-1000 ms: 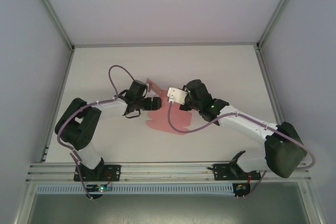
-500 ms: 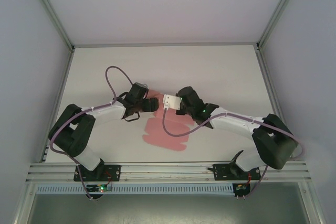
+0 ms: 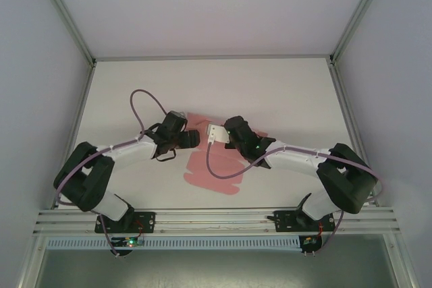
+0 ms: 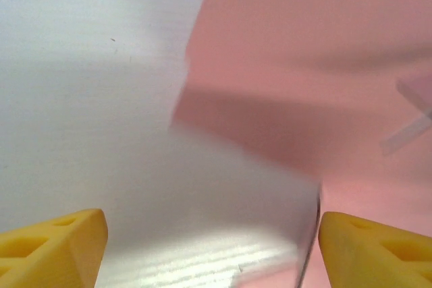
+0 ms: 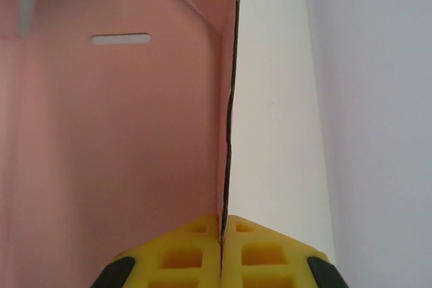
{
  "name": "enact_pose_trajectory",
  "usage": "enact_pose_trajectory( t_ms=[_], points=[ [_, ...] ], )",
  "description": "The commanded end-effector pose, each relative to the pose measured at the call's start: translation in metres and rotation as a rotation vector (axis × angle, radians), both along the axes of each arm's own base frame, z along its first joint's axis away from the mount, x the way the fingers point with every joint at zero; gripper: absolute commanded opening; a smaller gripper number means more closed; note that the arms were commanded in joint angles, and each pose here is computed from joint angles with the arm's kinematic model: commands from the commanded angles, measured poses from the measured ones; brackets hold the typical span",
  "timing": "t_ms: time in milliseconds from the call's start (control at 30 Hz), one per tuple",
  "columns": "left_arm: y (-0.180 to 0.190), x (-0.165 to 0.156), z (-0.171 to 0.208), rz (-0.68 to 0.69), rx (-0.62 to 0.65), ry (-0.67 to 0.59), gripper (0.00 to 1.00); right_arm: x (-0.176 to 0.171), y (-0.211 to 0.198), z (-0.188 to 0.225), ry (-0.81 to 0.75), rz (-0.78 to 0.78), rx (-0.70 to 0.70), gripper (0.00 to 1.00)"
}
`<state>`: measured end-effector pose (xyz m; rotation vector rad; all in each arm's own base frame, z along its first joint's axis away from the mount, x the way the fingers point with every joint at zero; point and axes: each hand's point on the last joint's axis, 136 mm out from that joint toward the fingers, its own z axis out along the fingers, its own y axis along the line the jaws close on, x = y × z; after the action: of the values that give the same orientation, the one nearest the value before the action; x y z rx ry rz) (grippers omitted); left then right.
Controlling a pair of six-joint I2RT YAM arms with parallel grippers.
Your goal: Assemble paper box
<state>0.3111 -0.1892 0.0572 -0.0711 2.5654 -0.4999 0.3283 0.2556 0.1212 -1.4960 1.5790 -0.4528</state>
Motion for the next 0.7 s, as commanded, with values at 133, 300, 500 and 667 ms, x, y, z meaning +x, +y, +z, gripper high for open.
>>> enact_pose_trajectory(
  t_ms=[133,300,500,667],
  points=[
    [0.016,-0.019,0.016,0.073,-0.021,0.001,0.82,0.009,0.008,0.030,-0.144,0.020,0.023,0.00],
    [0.001,-0.031,0.025,0.030,-0.149,0.014,0.56,0.019,0.007,0.019,-0.147,-0.015,-0.013,0.00],
    [-0.015,-0.033,0.000,0.008,-0.207,0.083,0.27,0.020,0.018,0.023,-0.102,0.019,0.088,0.00],
    [-0.041,-0.026,-0.017,-0.045,-0.285,0.150,0.13,0.014,0.023,0.020,-0.083,0.056,0.095,0.00]
  ],
)
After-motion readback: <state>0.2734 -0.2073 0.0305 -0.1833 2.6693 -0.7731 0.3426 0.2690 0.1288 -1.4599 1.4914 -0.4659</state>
